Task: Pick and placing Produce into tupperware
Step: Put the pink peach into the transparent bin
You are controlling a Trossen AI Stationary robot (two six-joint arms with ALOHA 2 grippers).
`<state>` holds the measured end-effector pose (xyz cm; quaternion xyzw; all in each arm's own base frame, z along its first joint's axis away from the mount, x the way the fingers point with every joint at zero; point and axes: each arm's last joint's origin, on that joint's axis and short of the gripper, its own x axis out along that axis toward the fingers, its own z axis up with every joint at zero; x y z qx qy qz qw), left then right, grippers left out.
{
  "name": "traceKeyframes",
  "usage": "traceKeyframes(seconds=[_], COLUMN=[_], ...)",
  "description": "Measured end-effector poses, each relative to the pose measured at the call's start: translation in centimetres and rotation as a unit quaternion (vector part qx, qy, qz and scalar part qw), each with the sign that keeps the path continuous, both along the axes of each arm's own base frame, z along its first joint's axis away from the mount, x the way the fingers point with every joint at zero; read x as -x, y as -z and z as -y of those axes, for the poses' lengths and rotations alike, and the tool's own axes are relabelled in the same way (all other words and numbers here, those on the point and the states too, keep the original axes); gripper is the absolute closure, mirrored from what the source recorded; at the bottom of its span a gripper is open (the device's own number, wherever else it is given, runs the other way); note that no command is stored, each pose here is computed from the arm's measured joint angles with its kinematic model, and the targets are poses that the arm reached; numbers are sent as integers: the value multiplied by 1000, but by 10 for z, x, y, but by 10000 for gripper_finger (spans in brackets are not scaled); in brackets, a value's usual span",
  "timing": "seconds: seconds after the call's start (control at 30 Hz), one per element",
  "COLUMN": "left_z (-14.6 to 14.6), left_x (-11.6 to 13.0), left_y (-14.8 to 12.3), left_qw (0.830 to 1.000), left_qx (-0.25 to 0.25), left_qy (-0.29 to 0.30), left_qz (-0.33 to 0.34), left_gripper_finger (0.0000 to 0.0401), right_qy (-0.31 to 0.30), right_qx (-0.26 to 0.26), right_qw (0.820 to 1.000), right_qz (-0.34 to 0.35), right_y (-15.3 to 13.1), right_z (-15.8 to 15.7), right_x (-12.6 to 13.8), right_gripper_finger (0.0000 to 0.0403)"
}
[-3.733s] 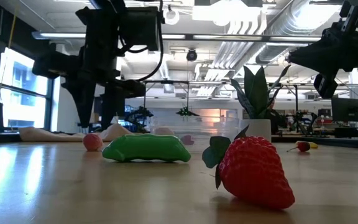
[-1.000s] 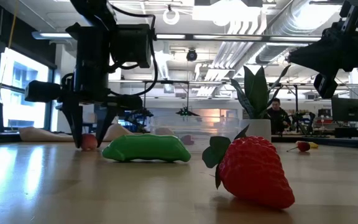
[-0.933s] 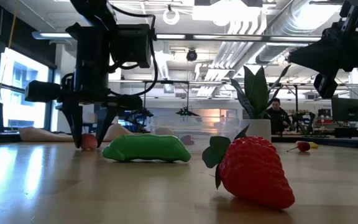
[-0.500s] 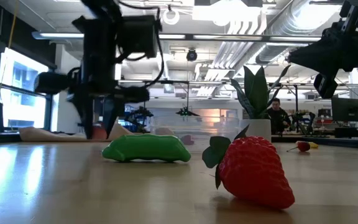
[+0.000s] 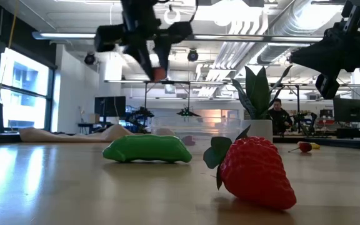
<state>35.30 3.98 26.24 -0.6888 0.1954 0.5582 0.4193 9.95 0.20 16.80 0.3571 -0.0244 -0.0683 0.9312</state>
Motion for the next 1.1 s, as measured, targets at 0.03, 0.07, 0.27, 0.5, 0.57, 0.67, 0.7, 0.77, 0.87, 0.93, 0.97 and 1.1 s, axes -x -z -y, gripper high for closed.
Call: traceKeyframes(seconds=[0.03, 0.07, 0.27, 0.5, 0.57, 0.67, 0.7, 0.77, 0.87, 0.93, 0.97, 1.1], left_z=[0, -1, 0, 0, 0, 1, 1, 0, 1, 1, 1, 1], left_x=[-4, -8, -33, -50, -53, -56, -57, -58, -60, -62, -62, -64], left_y=[1, 5, 28, 46, 56, 68, 71, 76, 84, 90, 93, 98], left_qw=[1000, 1000, 996, 991, 988, 986, 986, 985, 984, 982, 981, 981], left_qx=[-2, 2, 40, 61, 72, 80, 81, 83, 90, 98, 104, 109], left_qy=[6, 14, 67, 111, 119, 126, 127, 127, 128, 130, 131, 132], left_qz=[0, -7, -34, -52, -61, -75, -78, -84, -91, -93, -95, -94], left_gripper_finger=[289, 289, 288, 288, 288, 288, 288, 288, 288, 288, 288, 288], right_qy=[0, 0, 0, 0, 0, 0, 0, 0, 0, 0, 0, 0], right_qx=[0, 0, 0, 0, 0, 0, 0, 0, 0, 0, 0, 0], right_qw=[1000, 1000, 1000, 1000, 1000, 1000, 1000, 1000, 1000, 1000, 1000, 1000], right_qz=[0, 0, 0, 0, 0, 0, 0, 0, 0, 0, 0, 0], right_y=[0, 0, 0, 0, 0, 0, 0, 0, 0, 0, 0, 0], right_z=[0, 0, 0, 0, 0, 0, 0, 0, 0, 0, 0, 0], right_x=[0, 0, 0, 0, 0, 0, 0, 0, 0, 0, 0, 0], right_gripper_finger=[366, 366, 366, 366, 366, 366, 366, 366, 366, 366, 366, 366])
